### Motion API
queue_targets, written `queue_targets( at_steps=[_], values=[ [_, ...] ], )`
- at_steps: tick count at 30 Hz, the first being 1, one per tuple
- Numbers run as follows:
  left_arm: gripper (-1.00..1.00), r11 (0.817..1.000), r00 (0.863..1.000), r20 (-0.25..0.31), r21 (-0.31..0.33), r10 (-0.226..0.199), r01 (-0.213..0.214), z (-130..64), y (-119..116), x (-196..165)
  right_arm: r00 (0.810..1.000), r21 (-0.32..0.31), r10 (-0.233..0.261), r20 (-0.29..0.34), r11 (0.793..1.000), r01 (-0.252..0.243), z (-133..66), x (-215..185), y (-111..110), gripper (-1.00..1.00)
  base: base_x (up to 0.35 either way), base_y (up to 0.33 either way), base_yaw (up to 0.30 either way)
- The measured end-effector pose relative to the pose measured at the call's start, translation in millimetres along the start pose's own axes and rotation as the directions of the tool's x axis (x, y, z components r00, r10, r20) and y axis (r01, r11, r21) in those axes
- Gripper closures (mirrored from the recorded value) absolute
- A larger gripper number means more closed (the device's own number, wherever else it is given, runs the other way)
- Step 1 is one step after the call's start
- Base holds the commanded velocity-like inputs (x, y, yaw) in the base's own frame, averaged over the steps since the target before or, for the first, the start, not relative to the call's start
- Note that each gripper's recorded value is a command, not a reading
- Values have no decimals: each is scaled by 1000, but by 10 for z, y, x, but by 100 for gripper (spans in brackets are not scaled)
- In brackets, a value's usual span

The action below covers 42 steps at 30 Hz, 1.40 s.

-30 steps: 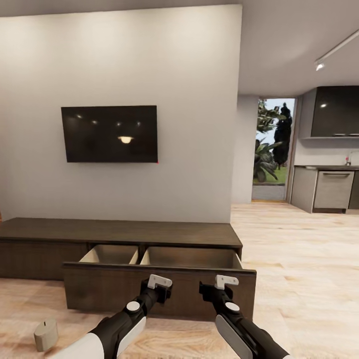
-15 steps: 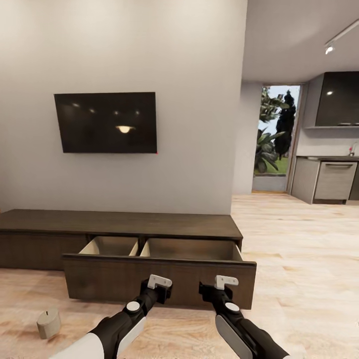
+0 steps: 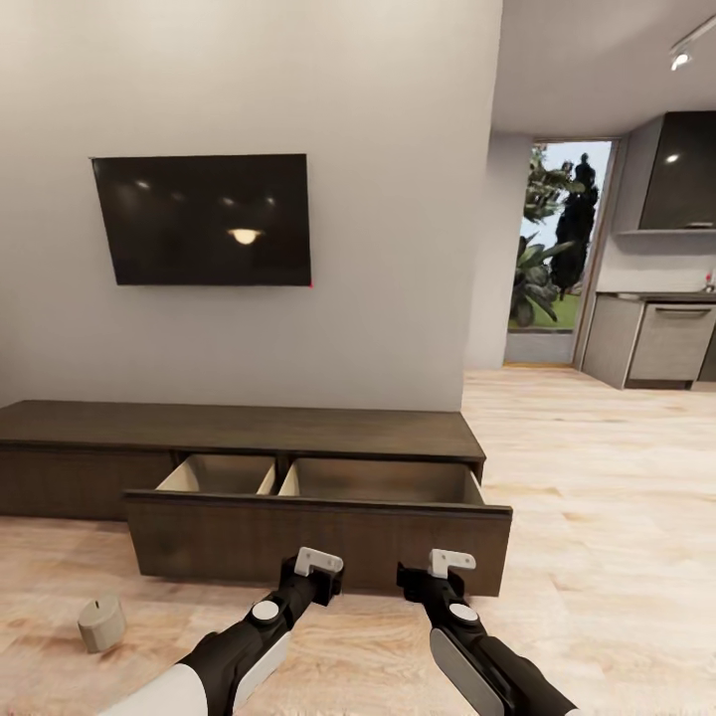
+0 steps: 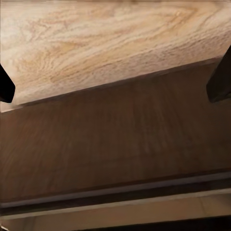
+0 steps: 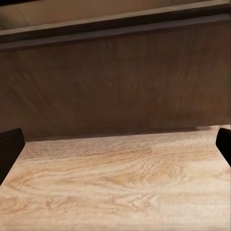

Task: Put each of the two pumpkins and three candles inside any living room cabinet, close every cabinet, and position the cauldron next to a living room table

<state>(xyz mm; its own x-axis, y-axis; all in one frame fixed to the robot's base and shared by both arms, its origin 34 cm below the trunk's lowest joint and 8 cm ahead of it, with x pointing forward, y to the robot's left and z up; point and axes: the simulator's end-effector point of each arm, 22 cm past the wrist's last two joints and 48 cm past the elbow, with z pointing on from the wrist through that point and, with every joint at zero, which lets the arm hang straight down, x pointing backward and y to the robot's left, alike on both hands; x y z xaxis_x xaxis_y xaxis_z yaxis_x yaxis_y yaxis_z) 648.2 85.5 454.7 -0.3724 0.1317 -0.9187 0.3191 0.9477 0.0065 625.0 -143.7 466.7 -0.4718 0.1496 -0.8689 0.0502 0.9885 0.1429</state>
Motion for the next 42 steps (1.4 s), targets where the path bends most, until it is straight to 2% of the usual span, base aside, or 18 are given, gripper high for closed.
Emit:
queue_targets(
  at_steps=[21, 29, 42],
  values=[
    [-100, 1000, 996, -81, 8, -24, 25, 145, -19, 487, 996, 12, 3, -86, 1000, -2, 184, 450, -69, -100, 0, 0, 0],
    [-100, 1000, 996, -82, 7, -25, 26, 146, -18, 487, 996, 13, 3, -86, 1000, -2, 184, 450, -71, -100, 4, 0, 0],
    [-100, 1000, 996, -83, 8, -20, 21, 143, -21, 493, 996, 12, 3, -86, 1000, -2, 182, 447, -64, -100, 160, 0, 0]
  ],
)
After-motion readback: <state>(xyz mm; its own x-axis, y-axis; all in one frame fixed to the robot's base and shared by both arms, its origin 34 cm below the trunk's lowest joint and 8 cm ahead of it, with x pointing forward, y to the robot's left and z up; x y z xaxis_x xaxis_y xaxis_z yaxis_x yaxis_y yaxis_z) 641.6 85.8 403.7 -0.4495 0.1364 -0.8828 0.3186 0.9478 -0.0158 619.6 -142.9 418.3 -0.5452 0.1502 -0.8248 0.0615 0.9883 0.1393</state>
